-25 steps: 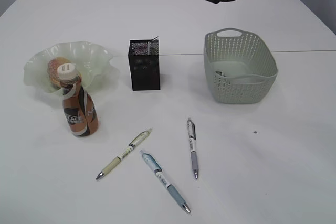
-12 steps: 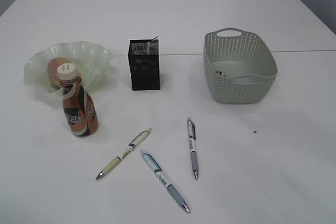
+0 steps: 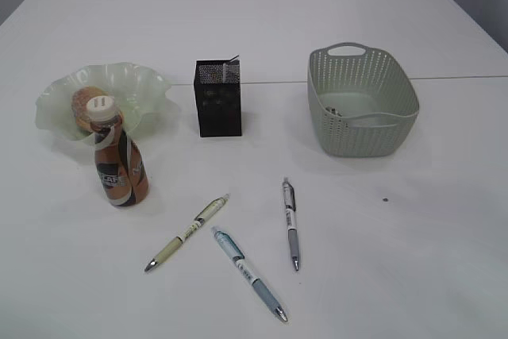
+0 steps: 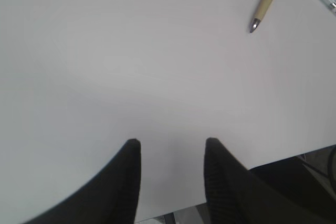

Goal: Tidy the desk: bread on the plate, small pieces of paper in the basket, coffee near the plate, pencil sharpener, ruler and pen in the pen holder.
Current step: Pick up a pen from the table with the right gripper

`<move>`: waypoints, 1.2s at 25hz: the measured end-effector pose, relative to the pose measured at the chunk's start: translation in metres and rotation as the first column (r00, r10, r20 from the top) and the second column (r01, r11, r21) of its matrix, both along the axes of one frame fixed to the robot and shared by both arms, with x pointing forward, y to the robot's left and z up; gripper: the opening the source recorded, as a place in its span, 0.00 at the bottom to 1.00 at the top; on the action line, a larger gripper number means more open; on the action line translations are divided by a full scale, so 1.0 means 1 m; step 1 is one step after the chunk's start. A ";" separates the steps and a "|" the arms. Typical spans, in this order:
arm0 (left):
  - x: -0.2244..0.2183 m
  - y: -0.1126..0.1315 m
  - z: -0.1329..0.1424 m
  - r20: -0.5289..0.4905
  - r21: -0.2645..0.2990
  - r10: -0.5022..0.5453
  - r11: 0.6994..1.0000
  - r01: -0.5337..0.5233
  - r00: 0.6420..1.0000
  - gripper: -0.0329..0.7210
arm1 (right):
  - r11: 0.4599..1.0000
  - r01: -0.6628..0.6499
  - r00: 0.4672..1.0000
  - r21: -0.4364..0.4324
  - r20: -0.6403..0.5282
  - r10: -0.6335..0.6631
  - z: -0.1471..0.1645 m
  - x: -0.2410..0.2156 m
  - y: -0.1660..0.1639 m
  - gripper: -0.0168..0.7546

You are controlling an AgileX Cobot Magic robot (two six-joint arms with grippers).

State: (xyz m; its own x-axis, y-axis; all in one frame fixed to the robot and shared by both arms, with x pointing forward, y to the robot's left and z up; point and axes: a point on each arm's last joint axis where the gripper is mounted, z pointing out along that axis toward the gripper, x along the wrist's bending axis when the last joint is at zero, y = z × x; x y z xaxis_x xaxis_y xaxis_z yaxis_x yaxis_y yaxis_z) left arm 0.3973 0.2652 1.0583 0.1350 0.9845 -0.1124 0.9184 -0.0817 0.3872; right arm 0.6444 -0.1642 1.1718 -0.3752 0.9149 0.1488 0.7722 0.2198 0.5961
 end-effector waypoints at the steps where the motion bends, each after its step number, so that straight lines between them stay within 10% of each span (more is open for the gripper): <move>1: 0.000 0.000 0.000 0.000 0.000 0.000 1.000 0.000 1.000 0.44 | 1.000 0.005 1.000 -0.008 -0.009 -0.005 -0.001 -0.004 0.000 0.53; 14: 0.000 -0.001 0.000 -0.003 -0.007 0.001 1.000 -0.001 1.000 0.44 | 0.970 -0.144 0.933 -0.197 -0.354 0.067 -0.104 -0.060 0.049 0.52; 30: -0.001 -0.003 0.000 -0.009 -0.041 0.005 0.999 -0.006 1.000 0.44 | 0.957 0.047 0.819 -0.285 -0.537 -0.200 -0.206 -0.034 0.078 0.52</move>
